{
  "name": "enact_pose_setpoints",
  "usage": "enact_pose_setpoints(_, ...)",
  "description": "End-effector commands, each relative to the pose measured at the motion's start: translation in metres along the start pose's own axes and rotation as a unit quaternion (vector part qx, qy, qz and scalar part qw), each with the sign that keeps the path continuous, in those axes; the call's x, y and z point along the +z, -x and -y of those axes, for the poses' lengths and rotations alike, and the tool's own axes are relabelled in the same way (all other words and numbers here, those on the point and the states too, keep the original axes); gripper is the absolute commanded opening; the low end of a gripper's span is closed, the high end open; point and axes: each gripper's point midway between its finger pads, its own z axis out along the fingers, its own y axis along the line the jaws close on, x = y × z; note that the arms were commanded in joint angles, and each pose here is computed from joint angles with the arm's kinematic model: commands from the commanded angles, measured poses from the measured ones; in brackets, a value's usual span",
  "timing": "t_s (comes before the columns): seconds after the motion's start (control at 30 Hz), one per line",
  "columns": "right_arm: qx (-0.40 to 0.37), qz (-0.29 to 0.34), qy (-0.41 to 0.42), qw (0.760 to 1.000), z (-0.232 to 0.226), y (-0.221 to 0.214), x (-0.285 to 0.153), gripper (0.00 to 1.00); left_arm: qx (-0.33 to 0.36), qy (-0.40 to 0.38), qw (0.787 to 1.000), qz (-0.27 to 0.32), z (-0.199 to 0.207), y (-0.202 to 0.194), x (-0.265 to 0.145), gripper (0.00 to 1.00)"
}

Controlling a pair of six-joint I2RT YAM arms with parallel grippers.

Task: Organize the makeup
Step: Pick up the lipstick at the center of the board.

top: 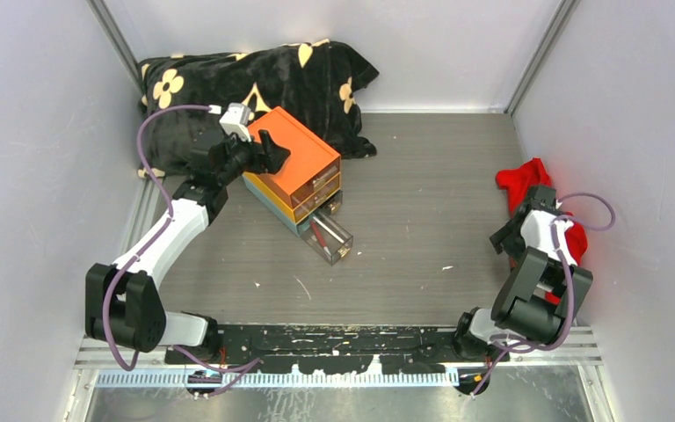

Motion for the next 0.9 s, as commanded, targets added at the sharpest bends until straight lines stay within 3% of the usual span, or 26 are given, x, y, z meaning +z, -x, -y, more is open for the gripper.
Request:
enact_pose_setpoints(0.0,0.008,0.008,0.0,1.0,-0.005,0.007,0.01,0.97,-0.034,0.006,0.998,-0.056,-0.001,-0.035,-0.011,0.76)
enact_pose_setpoints(0.4,0.009,0.029,-0.027,0.999,-0.014,0.044,0.021,0.91,-0.022,0.014,0.999,-0.048,-0.002,-0.029,-0.017,0.76)
enact_pose_setpoints(0.6,0.003,-0.004,0.006,1.0,-0.027,0.022,0.036,0.71,-0.014,0.022,0.999,-0.041,-0.003,-0.023,-0.022,0.76)
enact_pose_setpoints(0.87,-0.001,-0.013,-0.007,1.0,-0.021,0.005,0.051,0.7,-0.02,0.018,0.999,-0.042,-0.001,-0.026,-0.023,0.76)
